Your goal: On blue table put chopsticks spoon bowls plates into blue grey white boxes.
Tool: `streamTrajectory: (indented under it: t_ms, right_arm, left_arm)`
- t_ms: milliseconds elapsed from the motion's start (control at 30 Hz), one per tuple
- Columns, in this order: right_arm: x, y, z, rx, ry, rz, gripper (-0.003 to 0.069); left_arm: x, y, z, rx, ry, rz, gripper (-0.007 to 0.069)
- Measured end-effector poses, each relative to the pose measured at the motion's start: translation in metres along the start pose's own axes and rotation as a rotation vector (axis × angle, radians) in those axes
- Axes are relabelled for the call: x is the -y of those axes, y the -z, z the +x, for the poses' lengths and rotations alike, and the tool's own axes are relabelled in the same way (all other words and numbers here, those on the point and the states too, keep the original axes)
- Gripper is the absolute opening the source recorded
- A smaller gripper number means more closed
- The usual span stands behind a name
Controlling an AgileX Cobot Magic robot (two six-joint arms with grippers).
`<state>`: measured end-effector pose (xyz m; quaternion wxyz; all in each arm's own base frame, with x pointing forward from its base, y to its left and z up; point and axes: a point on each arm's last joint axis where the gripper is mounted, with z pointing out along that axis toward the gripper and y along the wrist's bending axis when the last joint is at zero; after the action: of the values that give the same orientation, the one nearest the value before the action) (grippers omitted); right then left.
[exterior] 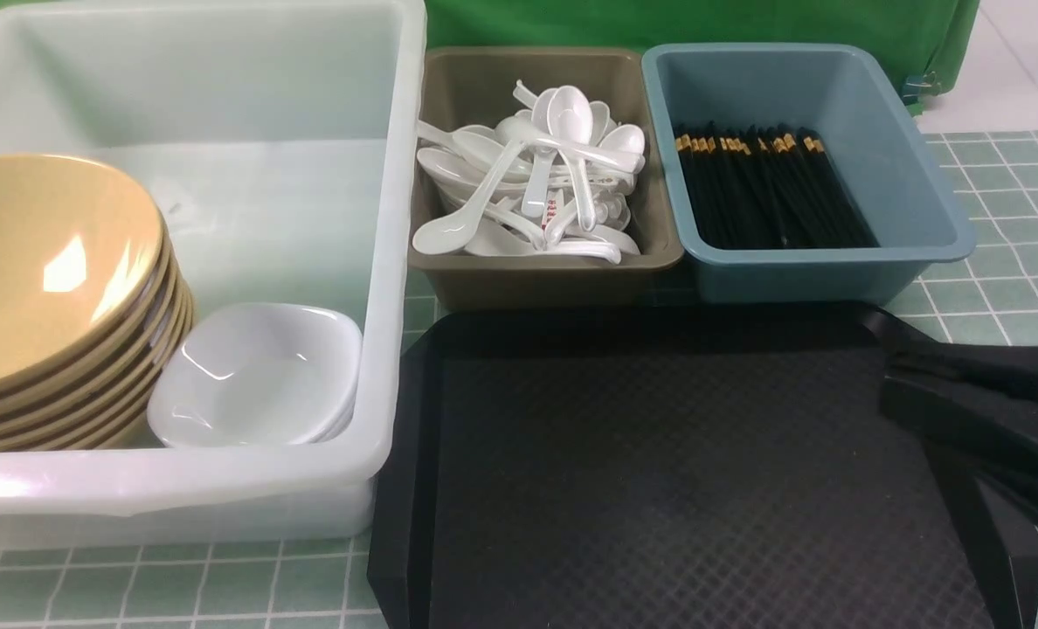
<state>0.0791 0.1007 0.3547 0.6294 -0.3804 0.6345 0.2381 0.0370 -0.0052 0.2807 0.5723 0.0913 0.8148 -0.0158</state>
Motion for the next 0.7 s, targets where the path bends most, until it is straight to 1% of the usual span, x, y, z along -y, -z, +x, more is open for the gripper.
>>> streamTrajectory:
  t_ms: [67,200,233,267,300,333,400,433,467,533,600,700]
  right_arm:
    - [0.008,0.006,0.017,0.0,-0.017,0.092,0.0036]
    - [0.026,0.025,0.064,0.005,-0.124,0.362,0.0035]
    - [0.028,0.027,0.069,0.005,-0.138,0.394,0.0035]
    - [0.032,0.039,0.092,-0.005,-0.17,0.533,0.0035]
    - [0.032,0.039,0.092,-0.005,-0.17,0.533,0.0035]
    - [0.033,0.051,0.113,-0.021,-0.189,0.656,0.0035]
    - [0.031,0.06,0.132,-0.037,-0.21,0.758,0.0035]
    - [0.029,0.064,0.142,-0.044,-0.218,0.771,0.0035]
    - [0.028,0.067,0.149,-0.06,-0.23,0.837,0.0035]
    - [0.023,0.072,0.167,-0.084,-0.267,0.897,0.0035]
    - [0.019,0.076,0.18,-0.113,-0.297,0.929,0.0035]
    - [0.016,0.078,0.184,-0.131,-0.319,0.938,0.0035]
  left_arm:
    - [0.0,0.0,0.0,0.0,0.0,0.0,0.0006]
    - [0.0,0.0,0.0,-0.001,0.0,0.0,0.0006]
    - [0.0,0.0,0.0,-0.001,0.0,0.0,0.0006]
    - [0.0,0.0,0.0,-0.001,0.0,0.0,0.0006]
    - [0.0,0.0,0.0,-0.001,0.0,0.0,0.0006]
    - [0.0,0.0,0.0,-0.001,0.0,0.0,0.0006]
    - [0.0,0.0,0.0,-0.002,0.0,0.0,0.0006]
    - [0.0,0.0,0.0,-0.002,0.0,0.0,0.0006]
    - [0.0,0.0,0.0,-0.003,0.0,0.0,0.0006]
    - [0.0,0.0,0.0,-0.004,0.0,0.0,0.0006]
    - [0.0,0.0,0.0,-0.004,0.0,0.0,0.0006]
    - [0.0,0.0,0.0,-0.004,0.0,0.0,0.0006]
